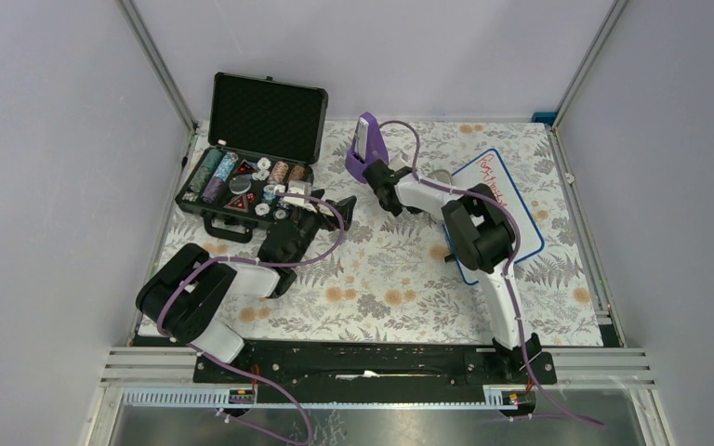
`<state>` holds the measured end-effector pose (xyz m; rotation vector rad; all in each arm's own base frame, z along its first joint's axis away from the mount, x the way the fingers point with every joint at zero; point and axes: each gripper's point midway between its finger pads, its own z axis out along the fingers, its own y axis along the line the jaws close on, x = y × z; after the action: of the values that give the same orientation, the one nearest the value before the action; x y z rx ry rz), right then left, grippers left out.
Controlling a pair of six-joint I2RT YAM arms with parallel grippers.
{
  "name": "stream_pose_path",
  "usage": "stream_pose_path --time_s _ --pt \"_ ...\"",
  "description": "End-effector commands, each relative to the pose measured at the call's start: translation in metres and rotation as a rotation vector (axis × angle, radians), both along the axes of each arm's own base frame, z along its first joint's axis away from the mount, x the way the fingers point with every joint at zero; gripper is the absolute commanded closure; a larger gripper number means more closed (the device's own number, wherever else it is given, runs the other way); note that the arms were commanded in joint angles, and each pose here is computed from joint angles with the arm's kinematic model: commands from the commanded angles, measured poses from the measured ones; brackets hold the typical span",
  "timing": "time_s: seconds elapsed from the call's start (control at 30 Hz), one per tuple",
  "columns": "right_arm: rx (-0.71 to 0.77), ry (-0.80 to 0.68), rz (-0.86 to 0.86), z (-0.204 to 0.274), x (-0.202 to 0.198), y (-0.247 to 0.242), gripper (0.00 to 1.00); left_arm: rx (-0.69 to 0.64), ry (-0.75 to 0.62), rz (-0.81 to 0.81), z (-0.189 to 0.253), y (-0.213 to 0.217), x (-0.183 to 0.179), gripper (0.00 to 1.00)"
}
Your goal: Erase the whiteboard
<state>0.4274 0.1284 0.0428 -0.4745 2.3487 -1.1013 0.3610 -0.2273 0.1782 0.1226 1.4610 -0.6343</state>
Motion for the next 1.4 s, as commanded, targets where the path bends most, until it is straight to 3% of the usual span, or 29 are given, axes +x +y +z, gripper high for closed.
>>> stream_pose_path --time_s 0.0,0.2,0.33,0.6,0.93,1.1,1.23,1.37 --pt "0.289 -0.027 0.017 -0.005 0.011 0.031 1.00 -0.048 -0.062 0.006 0.020 0.004 0.000 0.01" --pt "0.255 -0.245 -0.026 0.101 0.026 -0.006 1.00 -0.052 -0.062 0.004 0.021 0.003 -0.001 0.01" --pt "0.183 -0.317 -0.101 0.134 0.023 -0.048 1.00 -0.055 -0.064 0.004 0.021 0.004 -0.001 0.01" --pt "0.086 -0.239 -0.156 0.097 0.022 -0.073 1.00 -0.058 -0.066 0.006 0.022 0.005 -0.002 0.01" --pt "0.181 -0.052 -0.105 0.004 0.009 -0.021 1.00 -0.052 -0.059 0.005 0.019 0.004 0.000 0.01" --pt "0.272 -0.099 -0.061 0.032 0.002 0.002 1.00 -0.052 -0.057 0.000 0.019 0.003 0.000 0.01" --pt "0.269 -0.183 -0.103 0.073 -0.017 -0.017 1.00 -0.052 -0.058 0.002 0.020 0.003 0.001 0.01" --pt "0.271 -0.212 -0.209 0.094 -0.062 -0.047 1.00 -0.053 -0.055 -0.002 0.018 0.002 0.000 0.01"
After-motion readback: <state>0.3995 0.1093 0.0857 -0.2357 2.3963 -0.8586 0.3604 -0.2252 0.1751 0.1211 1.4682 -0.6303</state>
